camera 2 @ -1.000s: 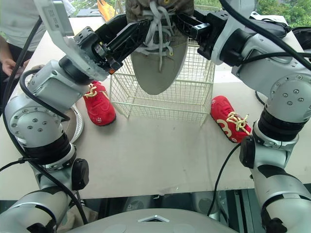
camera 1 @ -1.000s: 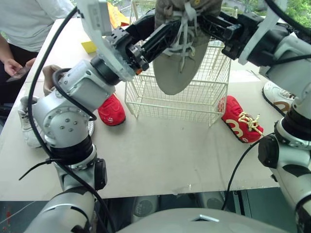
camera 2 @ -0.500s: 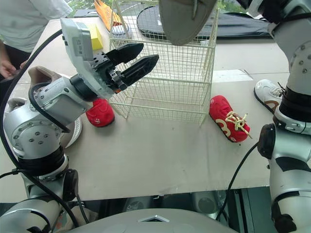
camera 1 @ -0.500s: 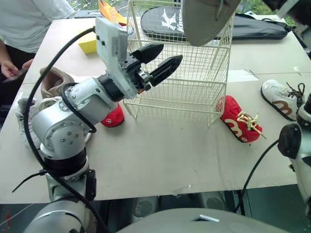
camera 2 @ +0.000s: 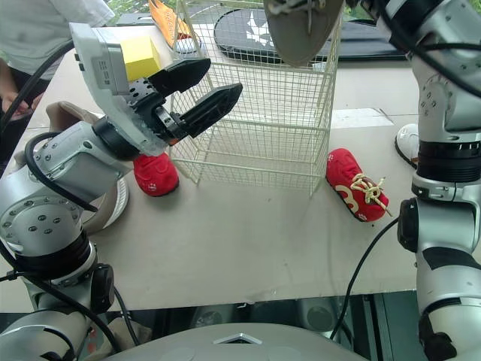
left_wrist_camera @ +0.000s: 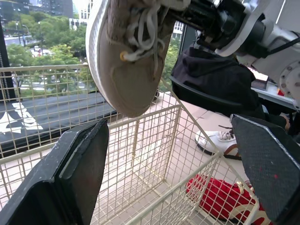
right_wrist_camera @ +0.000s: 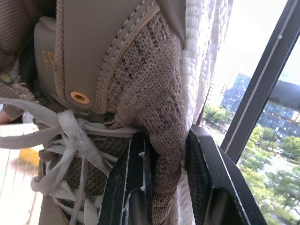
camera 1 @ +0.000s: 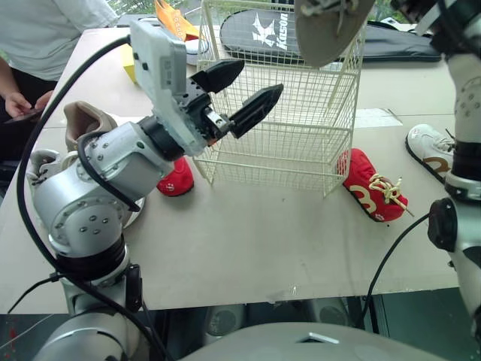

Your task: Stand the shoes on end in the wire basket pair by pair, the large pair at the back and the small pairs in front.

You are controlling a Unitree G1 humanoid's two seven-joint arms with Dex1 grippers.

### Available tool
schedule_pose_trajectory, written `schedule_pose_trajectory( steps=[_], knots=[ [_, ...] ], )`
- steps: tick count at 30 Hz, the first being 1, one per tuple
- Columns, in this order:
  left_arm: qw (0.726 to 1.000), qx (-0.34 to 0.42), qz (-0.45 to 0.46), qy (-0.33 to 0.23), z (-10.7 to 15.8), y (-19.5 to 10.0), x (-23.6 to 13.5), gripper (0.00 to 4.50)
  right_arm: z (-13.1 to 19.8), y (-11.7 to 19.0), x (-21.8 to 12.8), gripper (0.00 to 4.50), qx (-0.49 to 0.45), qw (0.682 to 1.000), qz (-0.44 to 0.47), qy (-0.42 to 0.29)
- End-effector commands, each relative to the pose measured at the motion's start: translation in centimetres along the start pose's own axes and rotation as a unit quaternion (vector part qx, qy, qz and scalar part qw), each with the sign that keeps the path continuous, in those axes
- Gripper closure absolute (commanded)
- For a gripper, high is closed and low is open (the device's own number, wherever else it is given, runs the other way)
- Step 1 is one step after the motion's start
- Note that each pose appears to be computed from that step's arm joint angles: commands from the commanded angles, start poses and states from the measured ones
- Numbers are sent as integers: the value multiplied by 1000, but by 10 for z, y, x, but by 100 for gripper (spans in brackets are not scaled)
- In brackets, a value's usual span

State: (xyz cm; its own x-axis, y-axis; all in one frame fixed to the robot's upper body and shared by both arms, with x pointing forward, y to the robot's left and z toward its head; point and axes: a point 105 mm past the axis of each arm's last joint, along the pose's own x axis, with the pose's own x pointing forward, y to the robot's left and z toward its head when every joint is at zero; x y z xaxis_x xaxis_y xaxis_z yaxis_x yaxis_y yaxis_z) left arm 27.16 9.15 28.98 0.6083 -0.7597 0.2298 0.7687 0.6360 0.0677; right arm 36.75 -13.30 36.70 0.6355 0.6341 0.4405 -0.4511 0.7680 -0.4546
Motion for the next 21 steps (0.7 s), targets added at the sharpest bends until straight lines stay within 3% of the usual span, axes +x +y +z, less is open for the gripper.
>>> schedule_pose_trajectory(
  steps=[1, 6, 13, 18, 20, 21],
  knots=[
    [1000, 17, -12, -18, 11, -7, -2, 0, 5, 7, -10, 426, -25, 999, 5, -25],
    [1000, 15, -11, -18, 11, -5, -1, 0, -32, 24, -26, 429, -5, 1000, 18, 16],
    [1000, 2, -8, 9, -12, 7, -70, 0, -69, 38, -41, 432, 30, 996, 41, 76],
    [1000, 6, -17, 18, -17, 5, -78, 0, -65, 35, -48, 180, 35, 996, 36, 70],
    [1000, 5, -23, 20, -19, 2, -78, 0, -59, 31, -51, 113, 31, 997, 31, 71],
    [999, 5, -26, 20, -19, 1, -78, 0, -57, 30, -52, 50, 27, 997, 32, 71]
  ],
)
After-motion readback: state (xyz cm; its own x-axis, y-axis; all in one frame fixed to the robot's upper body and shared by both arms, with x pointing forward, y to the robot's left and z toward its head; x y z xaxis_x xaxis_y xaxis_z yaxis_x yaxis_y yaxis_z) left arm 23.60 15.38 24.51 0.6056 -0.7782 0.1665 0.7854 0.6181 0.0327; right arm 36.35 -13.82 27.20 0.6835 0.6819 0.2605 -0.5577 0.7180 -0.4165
